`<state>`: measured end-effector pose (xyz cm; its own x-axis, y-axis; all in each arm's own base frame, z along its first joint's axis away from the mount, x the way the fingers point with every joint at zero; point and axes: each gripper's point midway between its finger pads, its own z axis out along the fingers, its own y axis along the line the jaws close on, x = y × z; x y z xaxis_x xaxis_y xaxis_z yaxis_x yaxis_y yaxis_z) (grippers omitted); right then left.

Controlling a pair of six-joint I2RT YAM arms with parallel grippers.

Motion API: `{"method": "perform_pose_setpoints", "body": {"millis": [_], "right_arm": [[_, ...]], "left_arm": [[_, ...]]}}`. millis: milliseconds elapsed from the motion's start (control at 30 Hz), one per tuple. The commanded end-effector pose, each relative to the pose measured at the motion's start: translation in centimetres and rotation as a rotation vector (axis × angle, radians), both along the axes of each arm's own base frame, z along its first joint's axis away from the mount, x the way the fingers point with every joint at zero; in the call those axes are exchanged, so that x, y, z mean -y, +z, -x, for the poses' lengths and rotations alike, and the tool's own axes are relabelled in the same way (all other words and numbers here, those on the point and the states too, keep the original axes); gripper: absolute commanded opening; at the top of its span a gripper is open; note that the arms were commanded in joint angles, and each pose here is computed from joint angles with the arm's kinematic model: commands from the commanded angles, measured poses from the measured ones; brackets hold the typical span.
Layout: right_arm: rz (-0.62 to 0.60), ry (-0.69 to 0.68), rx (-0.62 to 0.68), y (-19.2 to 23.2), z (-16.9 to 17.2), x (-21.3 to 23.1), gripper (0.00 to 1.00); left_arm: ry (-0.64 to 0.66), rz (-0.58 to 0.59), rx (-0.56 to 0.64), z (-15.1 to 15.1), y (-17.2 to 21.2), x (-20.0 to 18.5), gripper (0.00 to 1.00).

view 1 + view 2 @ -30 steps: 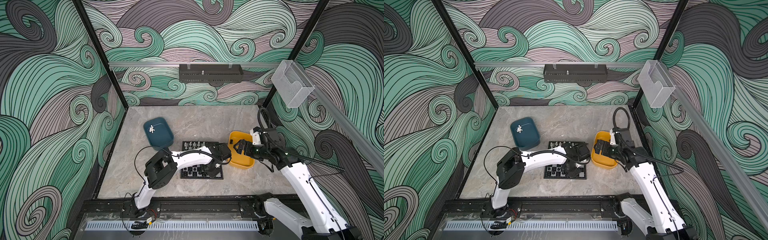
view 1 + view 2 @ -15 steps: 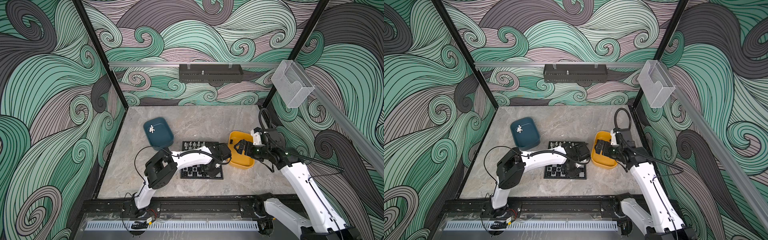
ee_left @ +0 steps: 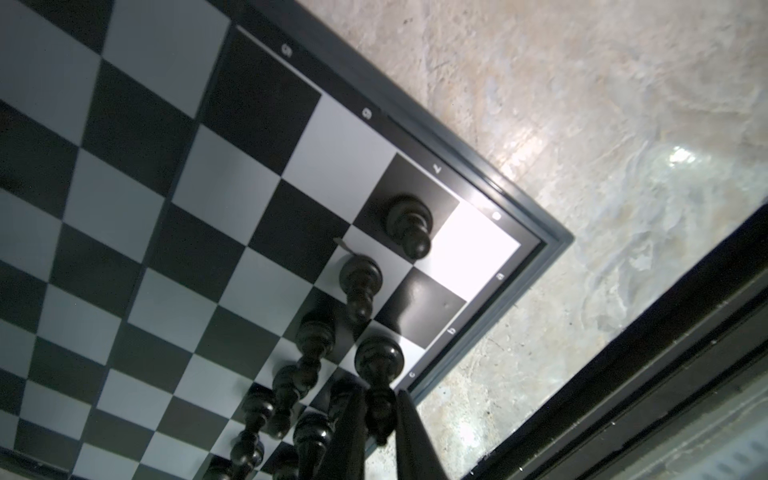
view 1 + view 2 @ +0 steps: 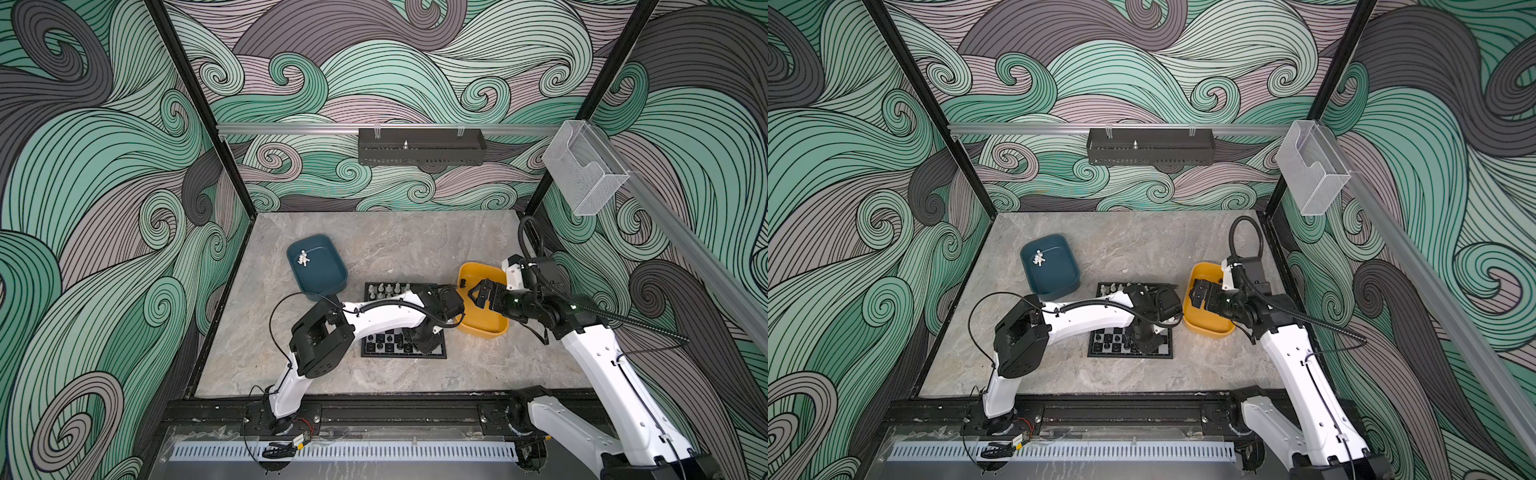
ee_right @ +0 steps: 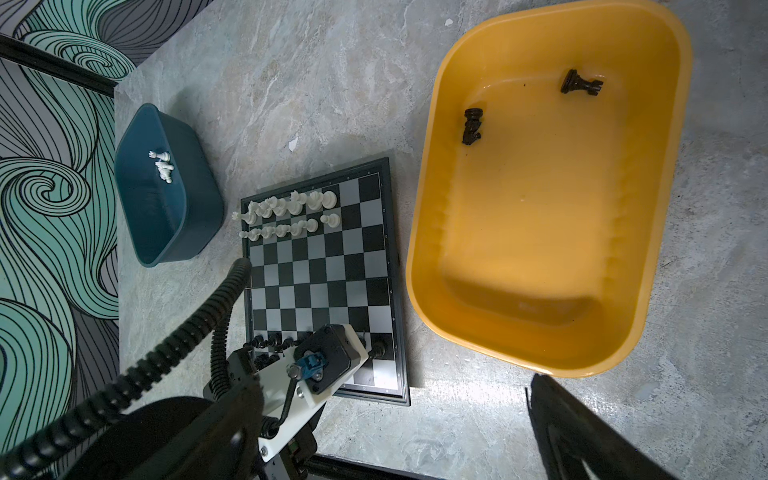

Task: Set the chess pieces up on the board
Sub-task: 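Set the black piece on the near-row square and open the left gripper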

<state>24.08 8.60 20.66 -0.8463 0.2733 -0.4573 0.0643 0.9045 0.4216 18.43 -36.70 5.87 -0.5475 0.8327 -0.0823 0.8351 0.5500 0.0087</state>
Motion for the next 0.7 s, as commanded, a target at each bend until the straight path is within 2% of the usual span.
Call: {"method": "perform_pose_setpoints", "body": {"millis": [0, 233, 433, 567, 667], "right_arm": [[0.001, 0.008, -0.018, -0.57, 0.51, 0.09, 1.0], [-0.004, 0.007, -0.018, -0.55, 0.54, 0.09, 1.0], [-0.005, 0.005, -0.018, -0.53, 0.52, 0.14, 1.0], [-0.006, 0.003, -0.021, -0.61, 0.54, 0.19, 1.0], [-0.009, 0.004, -0.023, -0.69, 0.55, 0.13, 1.0]], "left_arm": [[0.009, -0.018, 0.001, -0.15, 0.35, -0.05, 0.21], [0.01, -0.024, -0.001, -0.13, 0.36, -0.18, 0.21], [0.009, -0.031, -0.01, 0.0, 0.15, -0.26, 0.15], [0.009, -0.035, -0.011, 0.13, 0.37, -0.51, 0.06], [0.013, -0.032, -0.01, 0.22, 0.69, -0.71, 0.04]]}}
